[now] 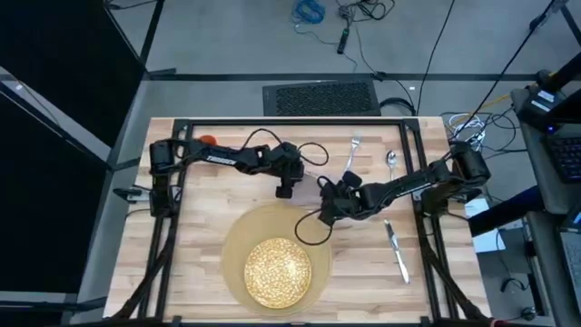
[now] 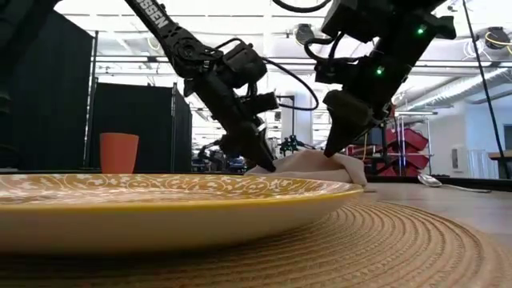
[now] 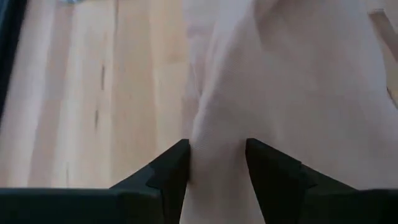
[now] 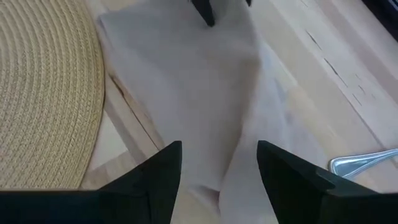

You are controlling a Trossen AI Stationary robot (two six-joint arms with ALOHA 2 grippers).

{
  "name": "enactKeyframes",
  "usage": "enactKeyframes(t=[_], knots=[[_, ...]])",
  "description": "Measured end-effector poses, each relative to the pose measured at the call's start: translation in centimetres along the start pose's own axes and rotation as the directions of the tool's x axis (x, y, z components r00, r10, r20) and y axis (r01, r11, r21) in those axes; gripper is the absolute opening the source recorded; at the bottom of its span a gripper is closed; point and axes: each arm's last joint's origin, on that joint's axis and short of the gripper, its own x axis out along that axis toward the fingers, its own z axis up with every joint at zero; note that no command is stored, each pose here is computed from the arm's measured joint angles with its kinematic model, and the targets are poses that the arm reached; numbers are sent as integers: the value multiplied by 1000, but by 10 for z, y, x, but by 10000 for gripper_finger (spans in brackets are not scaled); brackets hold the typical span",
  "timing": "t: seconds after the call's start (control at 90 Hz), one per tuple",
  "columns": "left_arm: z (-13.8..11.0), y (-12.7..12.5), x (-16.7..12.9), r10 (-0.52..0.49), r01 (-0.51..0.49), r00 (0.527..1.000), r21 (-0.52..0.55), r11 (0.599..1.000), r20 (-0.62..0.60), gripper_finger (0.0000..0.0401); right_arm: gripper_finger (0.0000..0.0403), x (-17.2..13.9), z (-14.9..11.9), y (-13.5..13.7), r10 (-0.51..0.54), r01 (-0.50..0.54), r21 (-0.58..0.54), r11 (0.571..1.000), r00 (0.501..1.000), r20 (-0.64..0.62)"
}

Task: Set table place
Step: Fold the light orange napkin on the table

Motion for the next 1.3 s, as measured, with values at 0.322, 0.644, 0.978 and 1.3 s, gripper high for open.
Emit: enactKeyframes(t=[0.322,0.644,0.978,1.3], knots=[[7,-8,0,20,-21,1000,60,998,4,75,194,0,0,0,0,0,0,1000,1000,0],[14,-14,0,171,-164,984,131,978,-44,1,194,0,0,0,0,0,0,1000,1000,0],[47,-5,-27,303,-295,953,156,943,-31,0,194,0,0,0,-8,7,13,1000,1000,7],[59,-13,-36,278,-269,960,176,947,-29,0,194,2,2,-5,-78,78,3,997,996,31]])
